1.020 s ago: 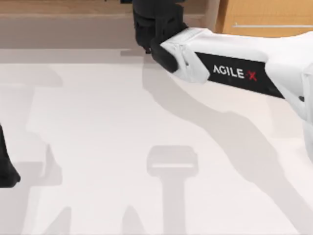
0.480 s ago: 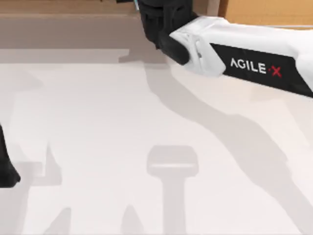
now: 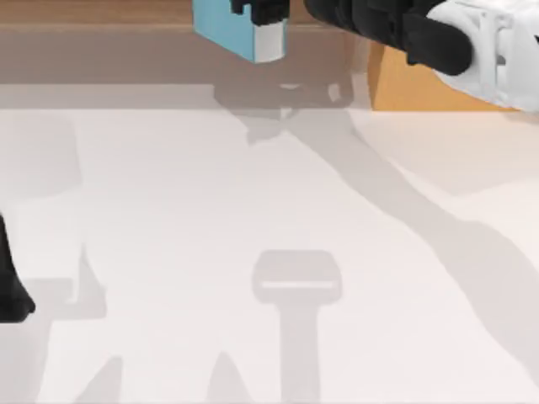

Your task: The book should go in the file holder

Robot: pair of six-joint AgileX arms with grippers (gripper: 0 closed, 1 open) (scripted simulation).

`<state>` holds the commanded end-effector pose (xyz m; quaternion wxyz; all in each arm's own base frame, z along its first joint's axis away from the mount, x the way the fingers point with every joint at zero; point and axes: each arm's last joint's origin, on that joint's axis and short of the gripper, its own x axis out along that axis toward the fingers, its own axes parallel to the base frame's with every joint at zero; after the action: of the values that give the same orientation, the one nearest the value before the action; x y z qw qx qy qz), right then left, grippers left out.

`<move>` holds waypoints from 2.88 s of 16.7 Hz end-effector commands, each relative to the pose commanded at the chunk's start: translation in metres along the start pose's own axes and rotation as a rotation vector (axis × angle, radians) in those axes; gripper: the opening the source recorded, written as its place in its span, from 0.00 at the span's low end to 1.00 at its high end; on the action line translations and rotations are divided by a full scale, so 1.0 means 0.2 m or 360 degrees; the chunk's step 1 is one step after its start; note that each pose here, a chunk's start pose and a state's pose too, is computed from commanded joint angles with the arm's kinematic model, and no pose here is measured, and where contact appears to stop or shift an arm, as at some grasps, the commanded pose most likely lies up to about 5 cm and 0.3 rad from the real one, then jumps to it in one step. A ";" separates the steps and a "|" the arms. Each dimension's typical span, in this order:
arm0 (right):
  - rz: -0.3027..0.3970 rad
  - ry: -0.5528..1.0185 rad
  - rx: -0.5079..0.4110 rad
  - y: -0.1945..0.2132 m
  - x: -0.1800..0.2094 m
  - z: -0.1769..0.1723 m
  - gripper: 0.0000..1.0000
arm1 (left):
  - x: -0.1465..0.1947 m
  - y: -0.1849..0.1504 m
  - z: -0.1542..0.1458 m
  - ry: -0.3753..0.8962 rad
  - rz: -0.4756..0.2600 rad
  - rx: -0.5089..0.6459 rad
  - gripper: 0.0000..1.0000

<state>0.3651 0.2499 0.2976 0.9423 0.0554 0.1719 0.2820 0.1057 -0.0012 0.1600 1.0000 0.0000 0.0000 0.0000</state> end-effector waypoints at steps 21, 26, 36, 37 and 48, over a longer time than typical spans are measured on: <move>-0.0499 -0.0084 0.1913 -1.30 -1.11 -0.69 0.00 | 0.00 0.00 0.00 0.0000 0.0000 0.0000 1.00; -0.0738 -0.0481 0.2067 -1.49 -1.25 -0.75 0.00 | 0.00 0.00 0.00 0.0000 0.0000 0.0000 1.00; -0.0823 -0.0932 0.2207 -1.72 -1.30 -0.73 0.00 | 0.00 0.00 0.00 0.0000 0.0000 0.0000 1.00; -0.0810 -0.0951 0.2218 -1.74 -1.29 -0.72 0.00 | 0.00 0.00 0.00 0.0000 0.0000 0.0000 1.00; -0.0637 -0.0900 0.2347 -1.85 -1.09 -0.70 0.00 | 0.00 0.00 0.00 0.0000 0.0000 0.0000 1.00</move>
<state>0.3343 -0.1777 0.1561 0.7039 0.6989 0.0756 -0.1022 0.1057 -0.0012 0.1600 1.0000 0.0000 0.0000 0.0000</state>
